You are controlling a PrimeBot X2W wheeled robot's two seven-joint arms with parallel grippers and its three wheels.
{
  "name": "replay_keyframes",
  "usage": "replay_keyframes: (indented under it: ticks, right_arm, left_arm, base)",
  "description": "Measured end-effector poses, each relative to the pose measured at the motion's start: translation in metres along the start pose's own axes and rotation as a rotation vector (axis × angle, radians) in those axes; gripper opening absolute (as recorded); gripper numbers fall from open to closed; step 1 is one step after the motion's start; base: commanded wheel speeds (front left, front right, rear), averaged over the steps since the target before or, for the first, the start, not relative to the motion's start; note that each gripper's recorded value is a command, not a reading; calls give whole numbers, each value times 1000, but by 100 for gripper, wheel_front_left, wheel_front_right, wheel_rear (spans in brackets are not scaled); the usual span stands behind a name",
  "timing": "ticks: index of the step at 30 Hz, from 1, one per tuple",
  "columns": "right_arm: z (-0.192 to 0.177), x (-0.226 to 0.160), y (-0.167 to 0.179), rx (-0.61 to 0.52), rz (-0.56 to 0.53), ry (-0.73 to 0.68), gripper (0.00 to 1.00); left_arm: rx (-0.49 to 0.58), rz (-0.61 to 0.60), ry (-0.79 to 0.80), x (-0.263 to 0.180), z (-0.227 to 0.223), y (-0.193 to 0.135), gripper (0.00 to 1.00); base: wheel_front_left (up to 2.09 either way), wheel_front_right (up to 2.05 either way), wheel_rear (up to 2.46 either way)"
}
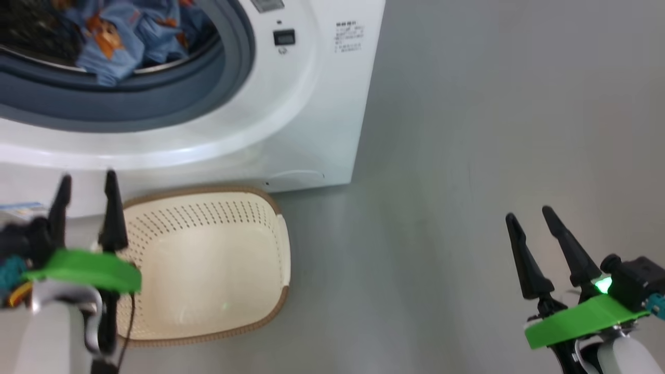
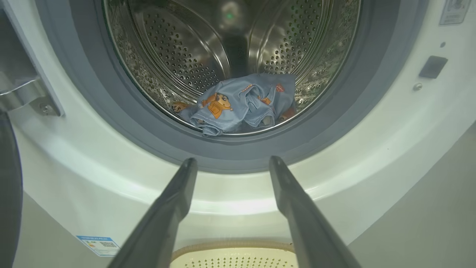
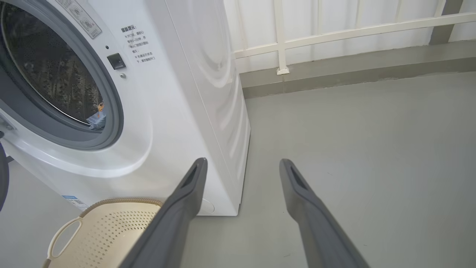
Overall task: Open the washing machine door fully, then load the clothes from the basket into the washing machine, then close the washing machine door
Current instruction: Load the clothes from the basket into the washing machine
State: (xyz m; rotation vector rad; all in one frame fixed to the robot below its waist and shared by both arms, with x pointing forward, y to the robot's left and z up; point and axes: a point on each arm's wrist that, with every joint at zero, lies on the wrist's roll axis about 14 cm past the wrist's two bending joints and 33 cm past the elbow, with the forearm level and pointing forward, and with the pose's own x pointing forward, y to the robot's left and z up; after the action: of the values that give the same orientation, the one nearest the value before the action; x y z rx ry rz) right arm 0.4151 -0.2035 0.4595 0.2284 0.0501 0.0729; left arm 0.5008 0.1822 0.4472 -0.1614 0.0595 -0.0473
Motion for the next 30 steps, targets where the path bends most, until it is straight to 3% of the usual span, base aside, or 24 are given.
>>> replay_keyframes:
  ticks: [21, 30]
  right_arm:
    - [15, -57, -3, -16, -12, -19, 100]
    - [19, -64, -5, -19, -17, -30, 100]
  left_arm:
    - [-9, 62, -15, -118, 11, 20, 100]
    - [-17, 89, -31, -138, 15, 27, 100]
  base:
    - [0, 0, 0]
    - [0, 0, 0]
